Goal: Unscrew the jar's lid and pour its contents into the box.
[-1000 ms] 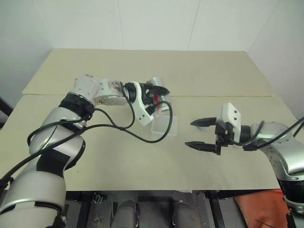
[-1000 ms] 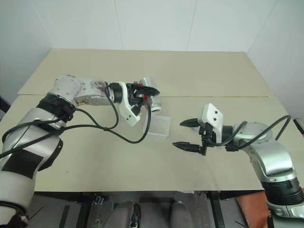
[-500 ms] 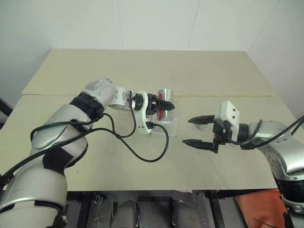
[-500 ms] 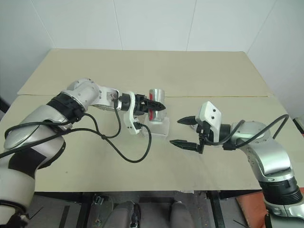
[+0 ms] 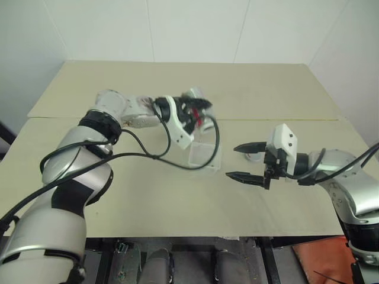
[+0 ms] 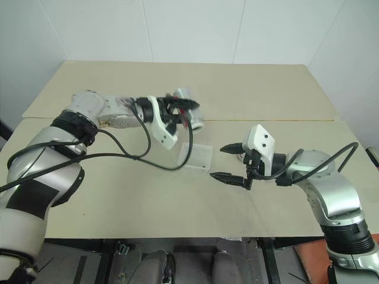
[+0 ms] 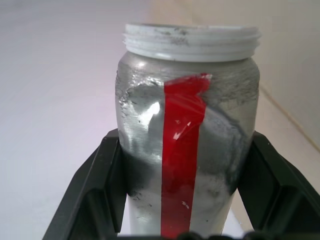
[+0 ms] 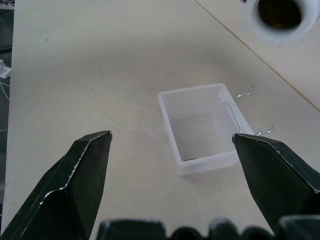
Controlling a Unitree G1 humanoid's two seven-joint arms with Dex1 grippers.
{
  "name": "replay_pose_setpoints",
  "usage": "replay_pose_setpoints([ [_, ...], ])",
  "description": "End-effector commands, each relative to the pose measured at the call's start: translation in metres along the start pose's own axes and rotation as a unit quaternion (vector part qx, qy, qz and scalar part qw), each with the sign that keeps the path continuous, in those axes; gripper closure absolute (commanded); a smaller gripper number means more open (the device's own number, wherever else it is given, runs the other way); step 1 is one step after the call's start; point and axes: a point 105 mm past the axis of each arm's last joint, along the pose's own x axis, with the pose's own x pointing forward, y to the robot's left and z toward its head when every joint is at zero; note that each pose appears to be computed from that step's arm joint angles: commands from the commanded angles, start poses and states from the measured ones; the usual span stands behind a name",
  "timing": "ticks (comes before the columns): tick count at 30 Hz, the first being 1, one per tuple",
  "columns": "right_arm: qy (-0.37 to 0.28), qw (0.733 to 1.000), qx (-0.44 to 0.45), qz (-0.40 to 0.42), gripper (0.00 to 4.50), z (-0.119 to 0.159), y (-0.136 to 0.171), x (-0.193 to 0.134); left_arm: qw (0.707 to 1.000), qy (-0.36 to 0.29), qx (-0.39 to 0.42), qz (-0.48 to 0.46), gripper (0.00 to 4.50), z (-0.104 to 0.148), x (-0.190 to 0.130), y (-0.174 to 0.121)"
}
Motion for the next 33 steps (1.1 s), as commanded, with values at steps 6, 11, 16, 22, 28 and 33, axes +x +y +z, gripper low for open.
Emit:
replay_pose_setpoints([
  [6, -0.036, 0.999, 0.003, -0.007, 0.03, 0.016, -0.013, -0.005, 0.852, -0.028, -0.507, 0.128, 1.84, -0.024, -0.034, 0.012],
  [11, -0.044, 0.999, 0.003, -0.013, 0.03, 0.019, -0.017, -0.004, 0.742, -0.055, -0.647, 0.164, 1.84, -0.012, -0.061, -0.012],
  [16, -0.050, 0.999, 0.004, -0.012, 0.03, 0.020, -0.015, -0.002, 0.699, -0.010, -0.691, 0.185, 1.84, -0.006, -0.076, -0.041],
  [22, -0.056, 0.998, 0.007, -0.012, 0.03, 0.021, -0.012, -0.002, 0.671, 0.019, -0.710, 0.214, 1.84, 0.011, -0.084, -0.063],
  [28, -0.059, 0.998, 0.007, -0.010, 0.03, 0.022, -0.010, 0.000, 0.640, 0.067, -0.721, 0.258, 1.84, 0.017, -0.082, -0.091],
  [33, -0.058, 0.998, 0.004, -0.008, 0.03, 0.022, -0.008, 0.002, 0.630, 0.106, -0.714, 0.286, 1.84, 0.012, -0.081, -0.109],
])
